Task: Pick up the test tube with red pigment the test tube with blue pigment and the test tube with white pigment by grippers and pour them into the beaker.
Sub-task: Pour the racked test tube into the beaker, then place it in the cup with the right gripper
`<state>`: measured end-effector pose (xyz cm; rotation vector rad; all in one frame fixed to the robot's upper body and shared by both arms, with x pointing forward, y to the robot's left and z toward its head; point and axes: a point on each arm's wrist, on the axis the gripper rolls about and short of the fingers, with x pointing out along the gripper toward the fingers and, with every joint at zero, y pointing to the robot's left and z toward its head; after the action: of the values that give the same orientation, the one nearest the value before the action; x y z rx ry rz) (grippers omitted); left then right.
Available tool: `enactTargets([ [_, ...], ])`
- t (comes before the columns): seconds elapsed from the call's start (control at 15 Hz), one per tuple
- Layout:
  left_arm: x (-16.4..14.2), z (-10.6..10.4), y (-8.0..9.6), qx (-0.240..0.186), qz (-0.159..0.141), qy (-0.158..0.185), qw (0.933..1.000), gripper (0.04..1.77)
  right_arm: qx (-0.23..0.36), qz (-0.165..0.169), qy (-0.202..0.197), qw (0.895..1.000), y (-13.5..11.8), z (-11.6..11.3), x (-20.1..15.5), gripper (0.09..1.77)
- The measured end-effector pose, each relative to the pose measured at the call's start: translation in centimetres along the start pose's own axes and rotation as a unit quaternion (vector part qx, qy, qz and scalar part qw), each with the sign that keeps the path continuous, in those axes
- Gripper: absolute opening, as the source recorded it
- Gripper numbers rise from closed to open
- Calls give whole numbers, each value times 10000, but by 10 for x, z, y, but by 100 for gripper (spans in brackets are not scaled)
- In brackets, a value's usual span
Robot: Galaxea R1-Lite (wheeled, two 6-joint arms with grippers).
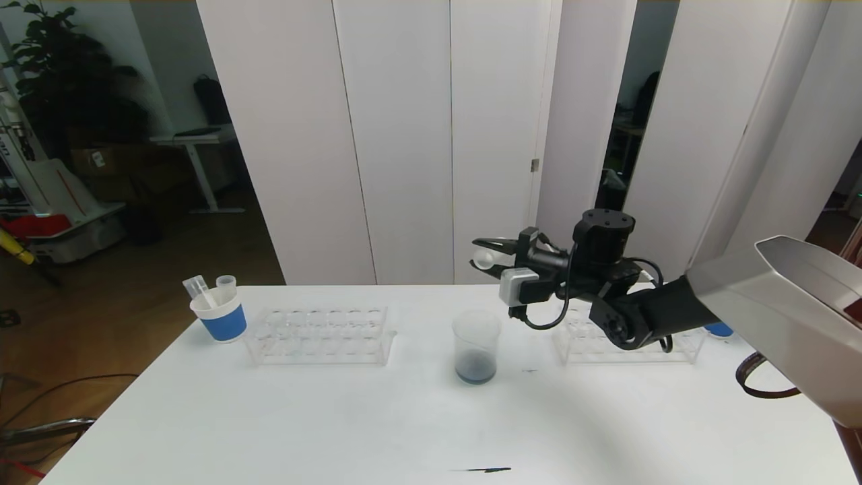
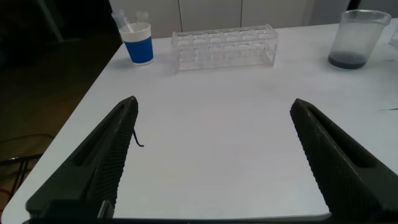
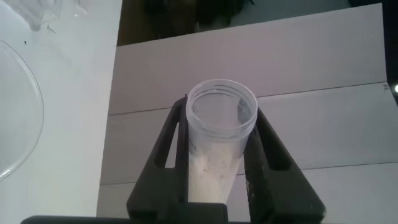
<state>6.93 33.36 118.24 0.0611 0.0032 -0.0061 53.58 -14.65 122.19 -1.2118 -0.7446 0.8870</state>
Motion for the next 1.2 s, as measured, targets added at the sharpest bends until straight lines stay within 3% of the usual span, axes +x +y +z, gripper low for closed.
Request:
enactTargets([
  [1.2, 0, 0, 0, 0, -2, 0, 10000, 175, -929, -52, -113, 9956, 6, -17, 8, 58],
])
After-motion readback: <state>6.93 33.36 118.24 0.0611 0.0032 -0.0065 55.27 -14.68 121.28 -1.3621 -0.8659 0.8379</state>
